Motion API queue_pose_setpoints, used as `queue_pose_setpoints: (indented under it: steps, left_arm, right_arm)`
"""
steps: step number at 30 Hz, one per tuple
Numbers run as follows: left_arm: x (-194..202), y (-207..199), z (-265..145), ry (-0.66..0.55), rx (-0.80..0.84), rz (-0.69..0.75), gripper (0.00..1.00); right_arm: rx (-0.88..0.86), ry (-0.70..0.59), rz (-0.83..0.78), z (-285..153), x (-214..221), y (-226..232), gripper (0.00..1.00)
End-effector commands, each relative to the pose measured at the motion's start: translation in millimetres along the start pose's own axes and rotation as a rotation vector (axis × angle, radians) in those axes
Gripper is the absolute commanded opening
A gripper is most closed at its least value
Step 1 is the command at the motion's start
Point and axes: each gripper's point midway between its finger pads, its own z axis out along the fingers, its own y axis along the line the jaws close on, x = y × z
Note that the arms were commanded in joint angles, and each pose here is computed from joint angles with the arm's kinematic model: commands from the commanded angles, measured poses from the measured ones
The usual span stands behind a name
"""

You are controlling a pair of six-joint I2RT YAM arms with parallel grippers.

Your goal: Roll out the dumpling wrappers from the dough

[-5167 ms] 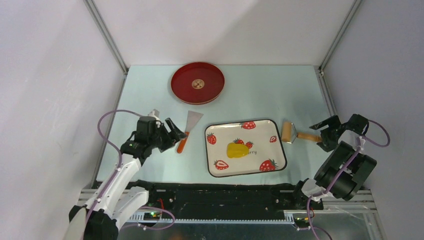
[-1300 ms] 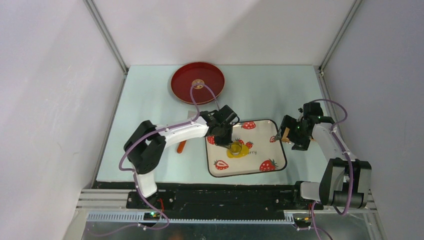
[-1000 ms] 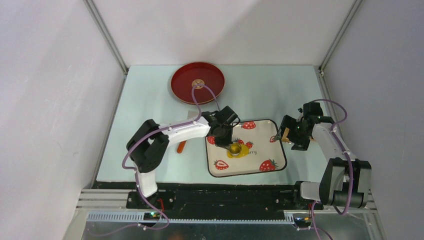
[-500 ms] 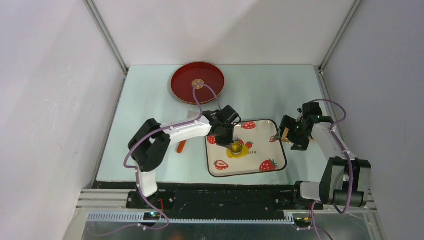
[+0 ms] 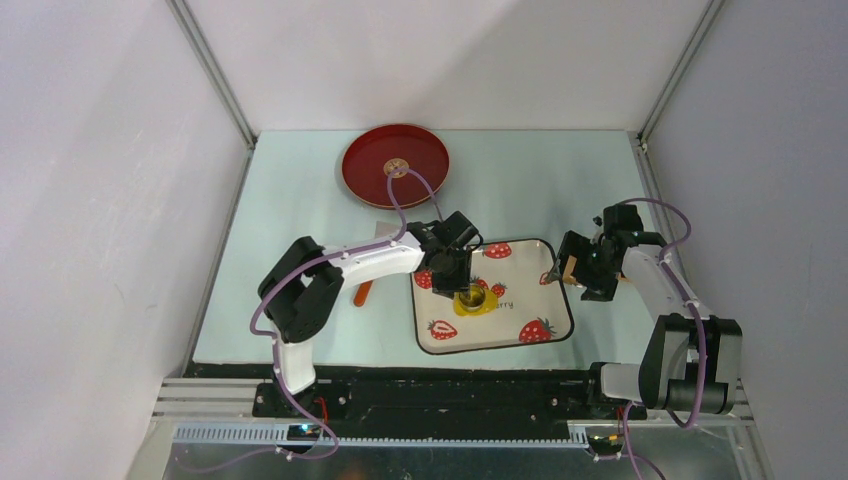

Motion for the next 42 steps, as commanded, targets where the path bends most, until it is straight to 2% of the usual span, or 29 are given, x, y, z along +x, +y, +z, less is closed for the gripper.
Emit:
queue_pose_setpoints:
  steps: [1, 4, 7, 13, 17, 23, 31, 37, 42]
  left_arm:
    - [-15.7, -20.7, -17.5, -0.06, 0.058, 0.01, 0.52]
    - [-22.5, -25.9, -31.9, -0.098, 0.08, 0.014, 0.58]
    - [-27.5, -30.1, -48.2, -0.131, 0.107, 0.008, 0.59]
    - [-26.0, -27.5, -66.0, -0.157, 0.16, -0.019, 0.54]
    - [-16.2, -13.1, -63.6, -0.146, 0.204, -0.068, 0.51]
    - [-12.3, 1.7, -58.5, -0.145, 0.271, -0.125, 0.48]
    - [-16.9, -4.2, -51.8, -0.145, 0.336, -0.141, 0.42]
    - [-19.0, -12.9, -45.9, -0.125, 0.357, -0.141, 0.4]
    - [-15.8, -13.9, -33.9, -0.094, 0.341, -0.16, 0.34]
  right_arm:
    - [-0.02, -0.008, -0.016, -1.1, -1.3, 4.6, 0.99]
    - [-0.038, -0.016, -0.015, -3.5, -2.1, 8.3, 0.99]
    - [-0.068, -0.038, -0.02, -9.1, -4.0, 14.6, 0.99]
    - [-0.182, -0.078, -0.044, -27.7, -6.1, 39.3, 0.99]
    - [-0.224, -0.102, -0.061, -42.0, -12.4, 56.1, 0.99]
    - [-0.278, -0.045, -0.11, -41.9, 2.6, 94.4, 0.98]
    - [-0.331, 0.119, -0.192, -11.4, 55.2, 154.1, 0.8]
    - [-0.31, 0.216, -0.183, 15.0, 75.1, 164.0, 0.62]
    - [-0.269, 0.251, -0.163, 30.8, 77.6, 157.3, 0.53]
